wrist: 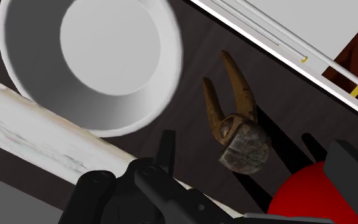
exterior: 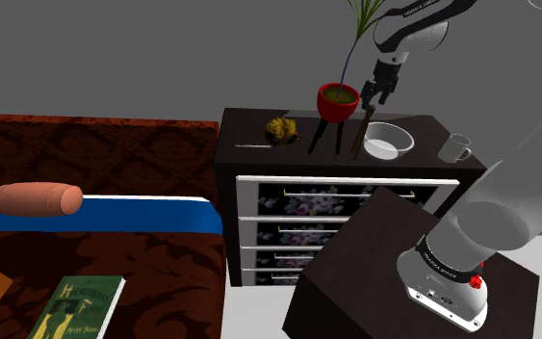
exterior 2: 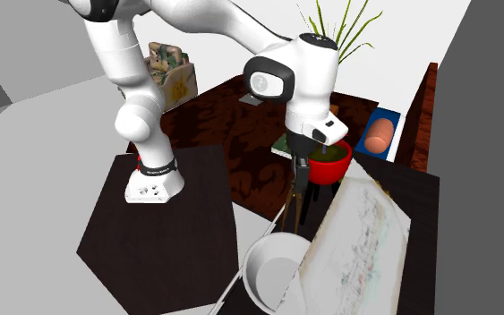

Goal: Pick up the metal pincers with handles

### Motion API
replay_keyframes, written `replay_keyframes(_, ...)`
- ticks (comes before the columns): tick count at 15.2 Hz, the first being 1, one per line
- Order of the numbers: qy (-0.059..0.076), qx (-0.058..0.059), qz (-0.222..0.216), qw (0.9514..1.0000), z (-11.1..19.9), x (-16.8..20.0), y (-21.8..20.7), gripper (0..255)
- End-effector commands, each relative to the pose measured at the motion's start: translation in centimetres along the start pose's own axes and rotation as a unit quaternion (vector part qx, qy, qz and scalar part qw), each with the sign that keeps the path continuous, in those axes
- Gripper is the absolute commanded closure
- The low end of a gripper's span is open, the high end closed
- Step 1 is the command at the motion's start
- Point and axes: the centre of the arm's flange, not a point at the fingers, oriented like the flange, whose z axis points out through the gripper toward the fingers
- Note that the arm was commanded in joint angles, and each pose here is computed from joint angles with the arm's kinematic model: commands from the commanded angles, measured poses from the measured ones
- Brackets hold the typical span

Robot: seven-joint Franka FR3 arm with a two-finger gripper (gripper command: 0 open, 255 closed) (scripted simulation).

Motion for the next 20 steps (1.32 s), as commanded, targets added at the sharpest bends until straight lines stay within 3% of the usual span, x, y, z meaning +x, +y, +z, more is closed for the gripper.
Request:
replay_keyframes(1,0.000,0.000,0.000,1.0000,1.1,0.0,0.2,0)
replay_keyframes(4,0.000,0.000,0.000,1.0000,1.9,0.0,0.2,0)
replay_keyframes(5,0.000,0.000,0.000,1.0000,2.0,0.0,0.2,255)
replay_keyframes(14,0.000,0.000,0.000,1.0000,1.9,0.0,0.2,255)
replay_keyframes(20,0.000,0.000,0.000,1.0000,-1.2,0.0,0.2,255)
